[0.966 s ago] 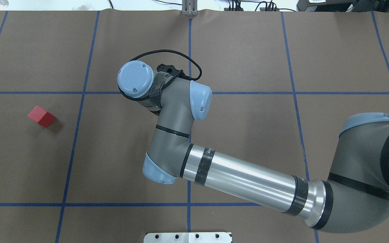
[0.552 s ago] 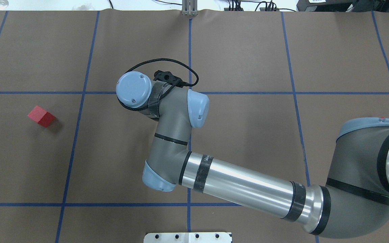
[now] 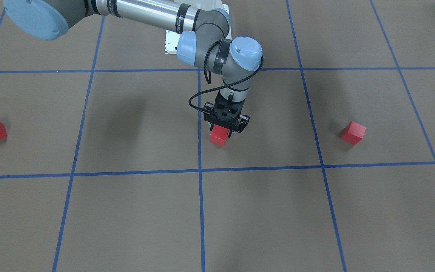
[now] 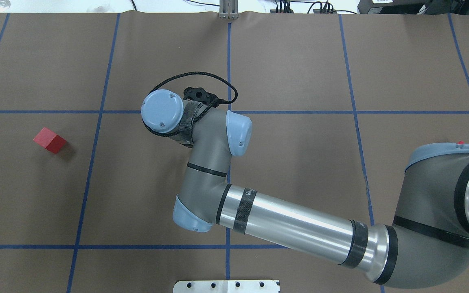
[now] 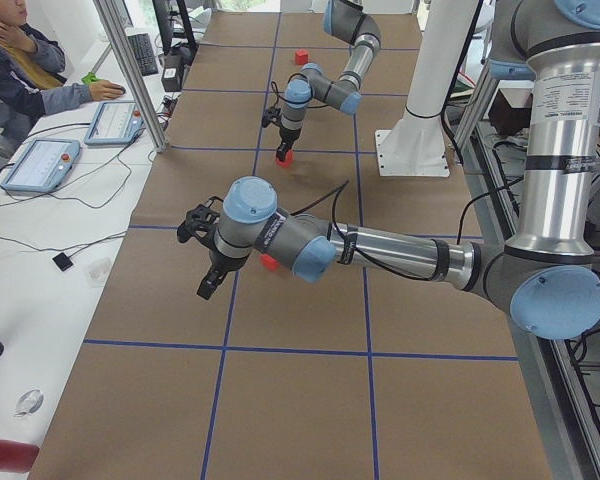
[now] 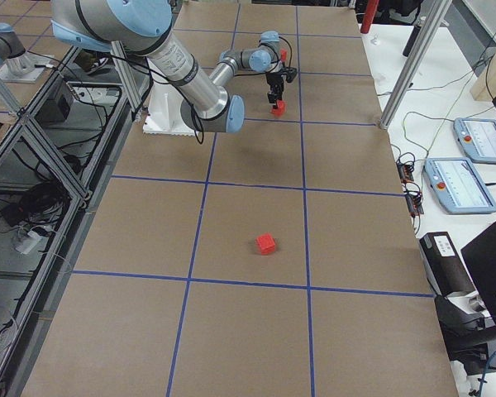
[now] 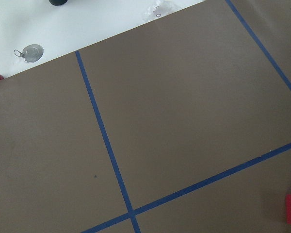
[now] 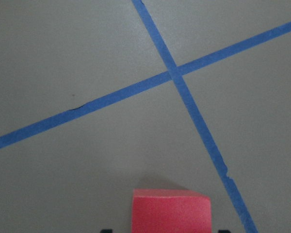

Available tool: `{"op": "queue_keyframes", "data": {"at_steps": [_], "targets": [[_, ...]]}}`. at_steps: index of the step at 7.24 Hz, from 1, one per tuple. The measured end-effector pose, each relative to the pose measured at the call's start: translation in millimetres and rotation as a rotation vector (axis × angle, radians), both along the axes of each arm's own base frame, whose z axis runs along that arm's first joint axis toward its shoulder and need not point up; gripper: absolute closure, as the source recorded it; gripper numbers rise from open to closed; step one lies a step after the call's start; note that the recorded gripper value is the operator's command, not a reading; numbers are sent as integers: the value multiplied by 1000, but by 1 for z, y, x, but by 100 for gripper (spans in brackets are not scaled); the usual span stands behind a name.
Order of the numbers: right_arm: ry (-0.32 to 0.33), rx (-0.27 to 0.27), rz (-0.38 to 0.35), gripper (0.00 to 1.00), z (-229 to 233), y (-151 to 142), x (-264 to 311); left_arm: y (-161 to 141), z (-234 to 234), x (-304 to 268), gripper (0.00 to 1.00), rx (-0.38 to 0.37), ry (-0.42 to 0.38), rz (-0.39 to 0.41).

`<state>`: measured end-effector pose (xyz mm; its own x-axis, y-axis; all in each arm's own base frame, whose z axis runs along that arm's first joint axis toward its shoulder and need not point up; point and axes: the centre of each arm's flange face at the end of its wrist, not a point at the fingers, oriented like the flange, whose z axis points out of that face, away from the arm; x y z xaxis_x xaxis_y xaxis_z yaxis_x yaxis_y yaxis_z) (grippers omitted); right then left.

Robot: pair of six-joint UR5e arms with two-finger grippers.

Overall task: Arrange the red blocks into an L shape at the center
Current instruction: 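Lower the right gripper and grasp the center red cube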

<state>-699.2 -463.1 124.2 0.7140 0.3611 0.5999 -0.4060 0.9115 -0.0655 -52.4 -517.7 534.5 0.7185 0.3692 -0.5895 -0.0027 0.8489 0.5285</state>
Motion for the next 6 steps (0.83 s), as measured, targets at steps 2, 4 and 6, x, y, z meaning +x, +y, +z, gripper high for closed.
{"op": "queue_keyframes", "data": {"at_steps": [2,4,6], "targets": [[-1,33,-48,100,-5,1,3,0,1,0,0,-2,0,0],[-26,102,-118,100,-3,12,27,0,3,0,0,-3,-1,1],[-41,167,-181,100,10,32,69,-1,3,0,0,-4,0,1]]}}
